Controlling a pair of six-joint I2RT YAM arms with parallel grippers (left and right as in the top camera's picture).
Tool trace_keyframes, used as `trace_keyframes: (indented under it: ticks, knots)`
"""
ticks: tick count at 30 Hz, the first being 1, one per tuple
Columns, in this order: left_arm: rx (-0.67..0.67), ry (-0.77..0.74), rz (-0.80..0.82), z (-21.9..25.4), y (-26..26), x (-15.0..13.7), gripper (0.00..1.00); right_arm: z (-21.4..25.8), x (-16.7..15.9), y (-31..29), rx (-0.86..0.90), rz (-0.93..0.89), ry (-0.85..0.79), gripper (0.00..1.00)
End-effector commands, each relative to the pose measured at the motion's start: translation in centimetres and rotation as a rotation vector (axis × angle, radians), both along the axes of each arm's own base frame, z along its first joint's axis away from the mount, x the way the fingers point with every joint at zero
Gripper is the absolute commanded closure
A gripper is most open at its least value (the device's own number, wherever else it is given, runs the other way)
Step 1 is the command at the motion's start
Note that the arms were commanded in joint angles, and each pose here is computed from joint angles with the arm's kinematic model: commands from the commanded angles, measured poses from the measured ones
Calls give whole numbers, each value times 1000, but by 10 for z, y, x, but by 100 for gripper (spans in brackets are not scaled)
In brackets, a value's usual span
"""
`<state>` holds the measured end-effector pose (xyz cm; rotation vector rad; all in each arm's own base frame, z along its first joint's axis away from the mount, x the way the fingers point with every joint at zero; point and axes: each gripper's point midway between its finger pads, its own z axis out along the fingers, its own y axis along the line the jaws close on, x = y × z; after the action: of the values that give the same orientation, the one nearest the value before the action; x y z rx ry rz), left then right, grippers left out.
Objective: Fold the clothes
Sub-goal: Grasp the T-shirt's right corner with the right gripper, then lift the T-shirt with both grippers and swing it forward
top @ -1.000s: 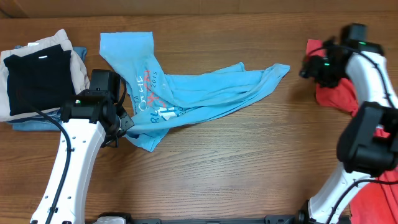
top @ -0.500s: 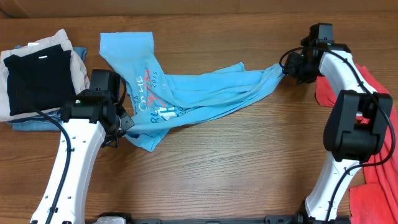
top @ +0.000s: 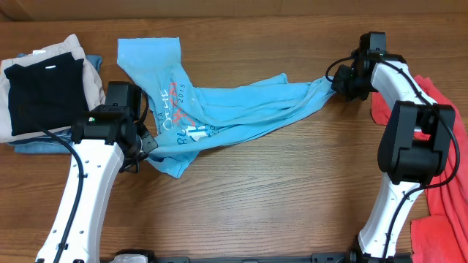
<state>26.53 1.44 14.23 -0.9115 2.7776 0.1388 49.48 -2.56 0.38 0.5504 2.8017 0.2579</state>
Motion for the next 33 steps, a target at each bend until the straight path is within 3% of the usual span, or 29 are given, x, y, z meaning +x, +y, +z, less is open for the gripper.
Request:
trace_keyframes:
  ticks: [1,4,8,15,25,33]
  knots:
    - [44,4,-12,1,8,0,96,25,6,-8,-15,-17,-30,96]
    - [111,-4,4,5,20,1,96,60,-5,-29,-103,-59,-15,96]
    - [122,-36,14,16,31,8,96,95,-44,-51,-175,-103,75,96]
    - [105,-142,33,33,45,32,96,104,-96,-74,-182,-157,234,96]
    - [10,-256,-14,25,23,79,96,103,-98,-80,-180,-167,240,96]
    - [0,-224,-48,10,18,89,96,104,-97,-77,-168,-164,233,96]
